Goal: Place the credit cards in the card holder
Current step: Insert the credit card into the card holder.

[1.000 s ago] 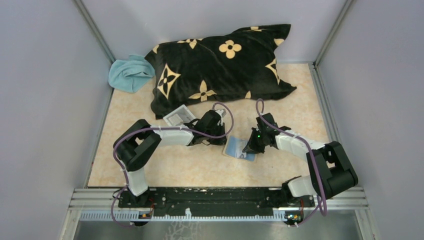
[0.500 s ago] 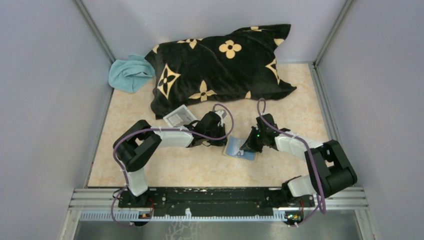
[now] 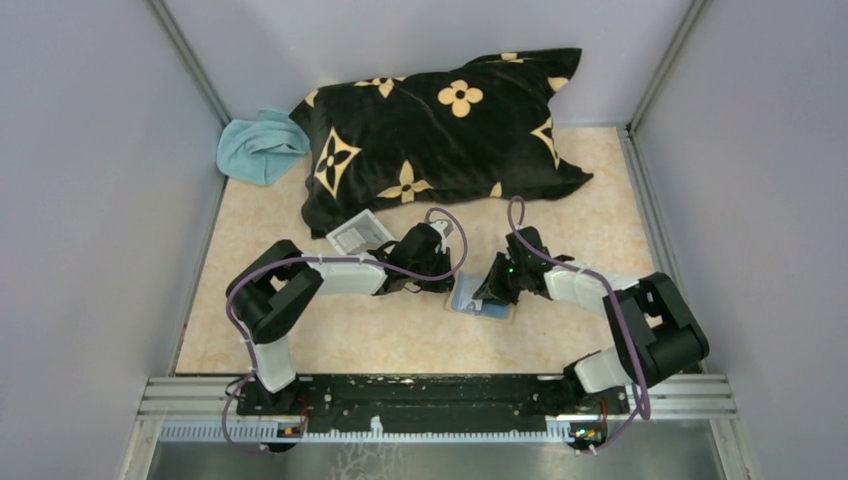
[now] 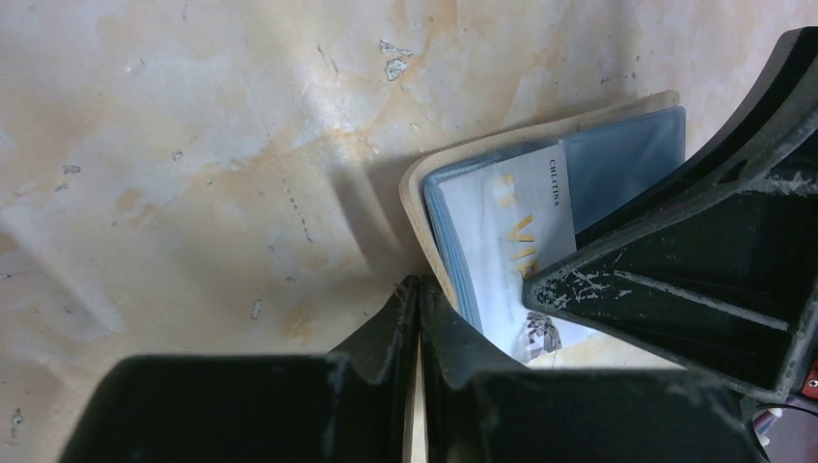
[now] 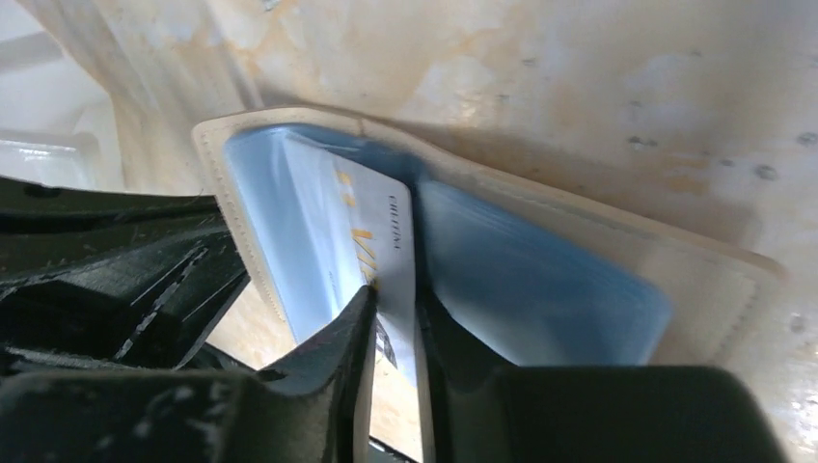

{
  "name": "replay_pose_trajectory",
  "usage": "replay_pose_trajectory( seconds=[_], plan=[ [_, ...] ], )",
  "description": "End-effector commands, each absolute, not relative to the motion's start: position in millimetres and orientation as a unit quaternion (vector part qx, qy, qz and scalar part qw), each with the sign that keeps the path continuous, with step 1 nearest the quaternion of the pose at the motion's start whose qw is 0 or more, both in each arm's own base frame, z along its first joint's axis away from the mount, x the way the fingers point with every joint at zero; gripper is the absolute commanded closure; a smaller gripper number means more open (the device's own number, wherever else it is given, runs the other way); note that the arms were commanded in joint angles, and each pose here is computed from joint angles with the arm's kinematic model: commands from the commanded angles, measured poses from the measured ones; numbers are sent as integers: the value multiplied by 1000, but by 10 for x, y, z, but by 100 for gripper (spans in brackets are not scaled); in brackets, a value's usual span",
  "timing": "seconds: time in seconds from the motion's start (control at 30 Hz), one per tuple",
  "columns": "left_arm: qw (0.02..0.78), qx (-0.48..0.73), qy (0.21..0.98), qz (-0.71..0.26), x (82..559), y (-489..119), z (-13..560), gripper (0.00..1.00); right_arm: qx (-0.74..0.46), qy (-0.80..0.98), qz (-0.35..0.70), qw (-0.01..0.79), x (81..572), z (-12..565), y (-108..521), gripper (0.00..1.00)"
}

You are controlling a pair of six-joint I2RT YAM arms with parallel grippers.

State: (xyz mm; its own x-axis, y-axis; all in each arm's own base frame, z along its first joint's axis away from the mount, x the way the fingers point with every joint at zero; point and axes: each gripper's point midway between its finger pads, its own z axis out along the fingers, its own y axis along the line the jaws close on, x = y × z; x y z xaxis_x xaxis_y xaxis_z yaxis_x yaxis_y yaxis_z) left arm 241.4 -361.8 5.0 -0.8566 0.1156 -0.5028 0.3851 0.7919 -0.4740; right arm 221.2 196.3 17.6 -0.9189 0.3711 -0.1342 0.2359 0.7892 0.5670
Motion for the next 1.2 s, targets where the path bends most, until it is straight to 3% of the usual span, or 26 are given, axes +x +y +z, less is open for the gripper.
replay_pose_trajectory(
  seconds=[0.0, 0.27, 0.77, 1.17],
  plan=[
    [44, 173, 981, -82, 1488, -2466, -995, 89, 133, 962, 219, 94, 1982, -36, 1850, 73],
    [61, 170, 982, -53, 1568, -2380, -936, 85, 117, 969, 185, 113, 2003, 101, 1717, 52],
    [82, 160, 982, -49, 1661, -2402, -804, 72, 81, 980, 132, 121, 2079, 183, 1567, 50],
    [104, 154, 979, -83, 1689, -2505, -600, 73, 47, 978, 132, 152, 2280, 392, 1609, 41]
  ],
)
